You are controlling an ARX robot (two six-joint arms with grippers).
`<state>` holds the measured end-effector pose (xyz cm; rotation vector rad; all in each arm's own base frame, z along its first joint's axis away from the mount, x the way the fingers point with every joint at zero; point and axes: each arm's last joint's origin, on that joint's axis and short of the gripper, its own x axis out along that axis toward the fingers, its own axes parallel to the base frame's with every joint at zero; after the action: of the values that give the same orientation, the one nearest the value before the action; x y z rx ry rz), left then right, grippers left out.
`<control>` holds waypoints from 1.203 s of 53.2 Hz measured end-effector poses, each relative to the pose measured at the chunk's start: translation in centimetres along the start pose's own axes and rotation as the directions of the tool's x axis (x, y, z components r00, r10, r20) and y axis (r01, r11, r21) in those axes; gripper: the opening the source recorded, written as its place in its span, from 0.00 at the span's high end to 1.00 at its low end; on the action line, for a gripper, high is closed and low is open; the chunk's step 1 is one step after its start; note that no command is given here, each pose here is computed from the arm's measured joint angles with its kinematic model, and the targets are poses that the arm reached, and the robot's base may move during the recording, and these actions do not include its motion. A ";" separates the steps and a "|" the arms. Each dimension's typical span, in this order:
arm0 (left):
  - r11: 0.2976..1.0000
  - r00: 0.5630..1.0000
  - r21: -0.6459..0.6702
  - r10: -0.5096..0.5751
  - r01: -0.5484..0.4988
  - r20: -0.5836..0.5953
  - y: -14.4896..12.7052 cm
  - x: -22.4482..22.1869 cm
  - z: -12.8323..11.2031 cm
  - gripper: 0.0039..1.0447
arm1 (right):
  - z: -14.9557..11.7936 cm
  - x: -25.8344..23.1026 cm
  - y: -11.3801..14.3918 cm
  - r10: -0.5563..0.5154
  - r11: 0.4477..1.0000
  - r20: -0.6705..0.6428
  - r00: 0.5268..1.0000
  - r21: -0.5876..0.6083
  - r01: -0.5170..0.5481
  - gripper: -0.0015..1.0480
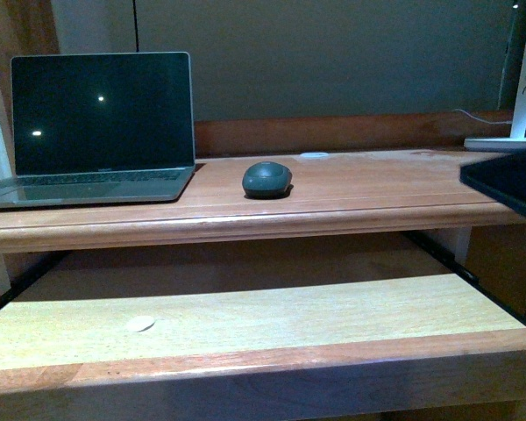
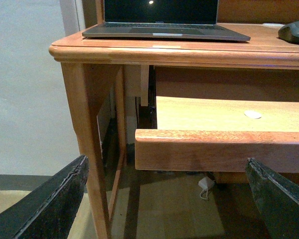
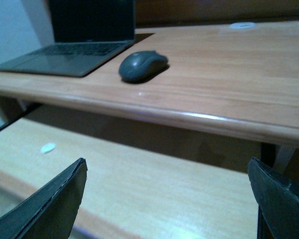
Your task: Place mouse
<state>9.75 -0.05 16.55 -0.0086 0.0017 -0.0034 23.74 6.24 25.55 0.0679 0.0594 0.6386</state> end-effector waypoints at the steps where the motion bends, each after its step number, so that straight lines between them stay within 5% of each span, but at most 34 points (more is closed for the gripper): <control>1: 1.000 1.000 0.000 0.000 0.000 0.000 0.0 0.0 0.0 0.07 | -0.5 -0.4 -0.1 0.017 1.000 -0.006 1.000 -0.005 -0.017 0.07; 12: 1.000 1.000 0.000 0.000 0.000 0.000 0.0 0.0 0.0 0.07 | -5.8 -2.8 -0.1 0.151 0.986 -0.155 0.976 -0.053 -0.161 0.07; 27: 1.000 1.000 0.000 0.000 0.000 0.000 0.0 0.0 0.0 0.07 | -8.8 -1.4 2.3 0.199 0.955 -0.231 0.952 -0.173 -0.242 0.07; 45: 1.000 1.000 0.000 0.000 0.000 0.000 0.0 0.0 0.0 0.07 | -10.8 1.9 3.8 0.175 0.945 -0.287 0.942 -0.220 -0.243 0.07; 64: 1.000 1.000 0.000 0.000 0.000 0.000 0.0 0.0 0.0 0.07 | -10.5 8.2 4.5 0.032 0.961 -0.262 0.965 -0.258 -0.102 0.07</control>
<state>9.75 -0.05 16.55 -0.0082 0.0017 -0.0034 26.83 15.22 15.19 -0.2788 0.2194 0.7159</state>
